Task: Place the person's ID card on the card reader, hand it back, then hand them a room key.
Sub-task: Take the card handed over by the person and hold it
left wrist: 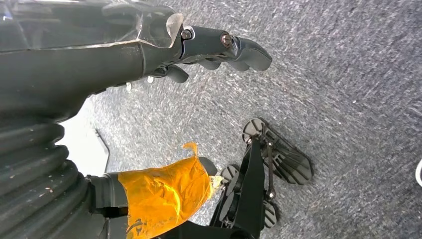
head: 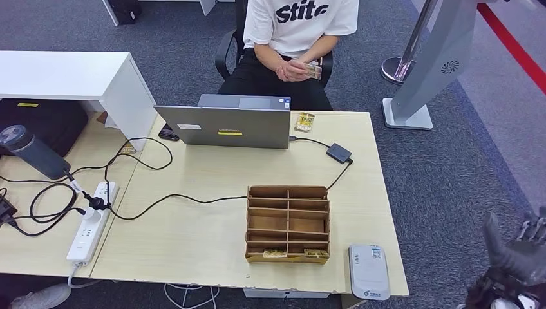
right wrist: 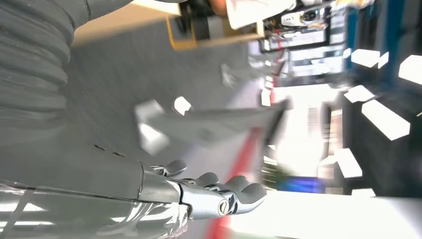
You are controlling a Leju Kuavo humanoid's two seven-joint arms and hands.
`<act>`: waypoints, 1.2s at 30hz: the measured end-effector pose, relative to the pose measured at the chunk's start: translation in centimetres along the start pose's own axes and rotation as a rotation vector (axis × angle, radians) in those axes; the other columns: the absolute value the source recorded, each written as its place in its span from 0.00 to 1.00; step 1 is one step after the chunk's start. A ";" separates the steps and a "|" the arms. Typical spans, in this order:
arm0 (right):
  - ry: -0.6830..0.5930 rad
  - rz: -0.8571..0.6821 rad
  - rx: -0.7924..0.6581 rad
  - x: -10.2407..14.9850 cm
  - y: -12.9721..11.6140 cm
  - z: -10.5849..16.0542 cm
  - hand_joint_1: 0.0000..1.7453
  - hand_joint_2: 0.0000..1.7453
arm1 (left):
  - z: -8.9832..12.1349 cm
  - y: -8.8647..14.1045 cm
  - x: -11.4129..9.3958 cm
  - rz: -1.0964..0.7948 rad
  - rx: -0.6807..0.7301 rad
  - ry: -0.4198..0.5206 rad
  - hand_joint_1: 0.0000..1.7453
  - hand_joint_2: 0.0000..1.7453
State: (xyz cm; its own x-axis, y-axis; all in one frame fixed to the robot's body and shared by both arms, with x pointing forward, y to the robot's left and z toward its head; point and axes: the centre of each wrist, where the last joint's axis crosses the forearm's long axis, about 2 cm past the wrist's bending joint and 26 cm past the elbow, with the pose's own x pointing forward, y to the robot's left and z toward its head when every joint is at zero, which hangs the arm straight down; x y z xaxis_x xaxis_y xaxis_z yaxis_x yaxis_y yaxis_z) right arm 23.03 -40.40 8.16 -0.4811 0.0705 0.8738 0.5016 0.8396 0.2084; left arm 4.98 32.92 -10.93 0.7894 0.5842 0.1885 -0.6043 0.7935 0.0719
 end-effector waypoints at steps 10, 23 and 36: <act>-0.527 0.510 0.444 9.4 16.1 -1.2 0.00 1.00 | 0.1 -0.5 -0.2 -0.048 -0.033 -0.016 0.00 1.00; -0.586 0.727 0.741 11.6 34.1 -5.5 0.00 1.00 | 0.0 -0.8 1.3 -0.217 -0.098 -0.060 0.00 1.00; -0.457 0.836 0.893 8.3 37.7 -6.7 1.00 1.00 | 0.0 -0.9 1.4 -0.258 -0.101 -0.074 0.00 1.00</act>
State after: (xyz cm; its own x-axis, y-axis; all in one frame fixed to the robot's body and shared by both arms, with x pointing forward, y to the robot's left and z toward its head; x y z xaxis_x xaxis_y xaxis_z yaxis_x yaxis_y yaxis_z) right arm 42.73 -11.73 26.23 -0.5457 0.7693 0.3323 0.2034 0.5063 -0.8380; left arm 6.62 33.06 -10.70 0.9035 0.3497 0.2476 -0.3679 0.9294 0.0298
